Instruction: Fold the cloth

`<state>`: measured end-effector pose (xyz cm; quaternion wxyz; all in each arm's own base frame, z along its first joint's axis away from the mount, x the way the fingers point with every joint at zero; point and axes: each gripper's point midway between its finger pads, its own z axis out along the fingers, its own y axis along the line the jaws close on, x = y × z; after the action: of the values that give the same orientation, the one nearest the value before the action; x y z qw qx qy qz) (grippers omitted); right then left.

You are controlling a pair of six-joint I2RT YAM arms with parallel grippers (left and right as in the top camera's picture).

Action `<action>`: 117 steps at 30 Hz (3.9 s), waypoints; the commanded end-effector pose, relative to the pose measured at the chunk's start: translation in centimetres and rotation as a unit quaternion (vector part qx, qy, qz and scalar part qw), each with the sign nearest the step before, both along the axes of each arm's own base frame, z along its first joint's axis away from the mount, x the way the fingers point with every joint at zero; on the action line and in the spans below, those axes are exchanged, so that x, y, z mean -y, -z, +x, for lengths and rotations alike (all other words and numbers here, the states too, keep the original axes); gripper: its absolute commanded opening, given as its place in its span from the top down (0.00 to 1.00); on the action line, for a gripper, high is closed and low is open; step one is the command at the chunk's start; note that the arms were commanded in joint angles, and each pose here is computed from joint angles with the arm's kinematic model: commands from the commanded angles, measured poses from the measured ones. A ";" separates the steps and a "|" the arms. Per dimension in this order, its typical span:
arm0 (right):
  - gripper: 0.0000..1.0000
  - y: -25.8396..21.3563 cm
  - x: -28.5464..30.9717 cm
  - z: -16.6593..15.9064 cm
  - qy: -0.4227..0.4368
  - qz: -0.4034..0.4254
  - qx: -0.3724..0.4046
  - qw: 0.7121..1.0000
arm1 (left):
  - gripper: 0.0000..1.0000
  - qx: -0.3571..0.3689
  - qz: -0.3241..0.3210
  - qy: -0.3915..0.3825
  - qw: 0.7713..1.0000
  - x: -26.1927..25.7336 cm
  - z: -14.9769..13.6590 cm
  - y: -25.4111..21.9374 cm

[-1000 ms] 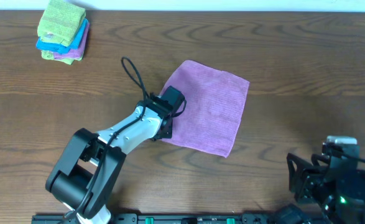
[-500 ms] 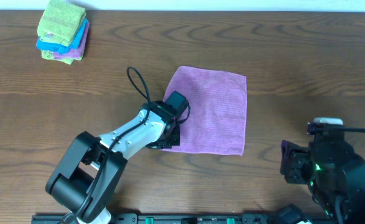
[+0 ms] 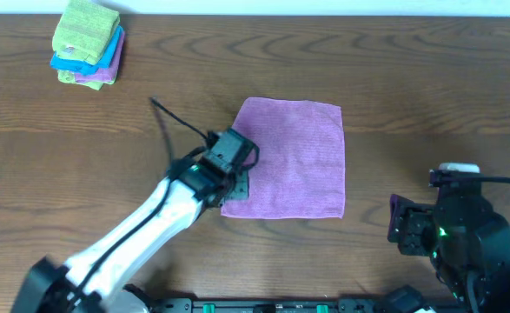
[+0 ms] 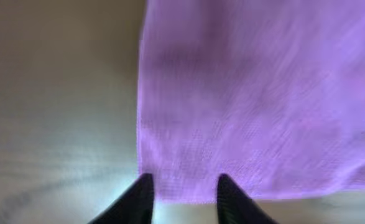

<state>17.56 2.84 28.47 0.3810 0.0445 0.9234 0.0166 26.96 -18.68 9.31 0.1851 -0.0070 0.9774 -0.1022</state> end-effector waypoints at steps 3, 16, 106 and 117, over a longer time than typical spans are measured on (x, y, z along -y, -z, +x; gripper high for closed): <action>0.27 0.1 -0.4 0.3 -0.006 0.000 -0.005 1.000 | 0.41 0.060 -0.013 -0.021 0.998 -1.0 3.9 -1.3; 0.28 0.5 -3.2 0.1 -0.093 0.016 -0.027 0.995 | 0.29 0.049 -0.254 0.022 0.966 0.1 12.2 1.8; 0.98 4.0 -5.2 6.0 -0.091 -0.009 -0.073 0.993 | 0.43 0.063 -0.187 0.075 0.977 1.0 24.7 5.2; 0.99 4.0 -5.2 5.9 -0.092 -0.008 -0.074 0.993 | 0.39 -0.011 -0.276 0.104 0.955 3.7 22.3 8.8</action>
<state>23.44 8.32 24.30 0.3050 -0.0381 0.9505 0.0454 50.12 -21.62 2.03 0.1850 0.0420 0.9141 -0.3584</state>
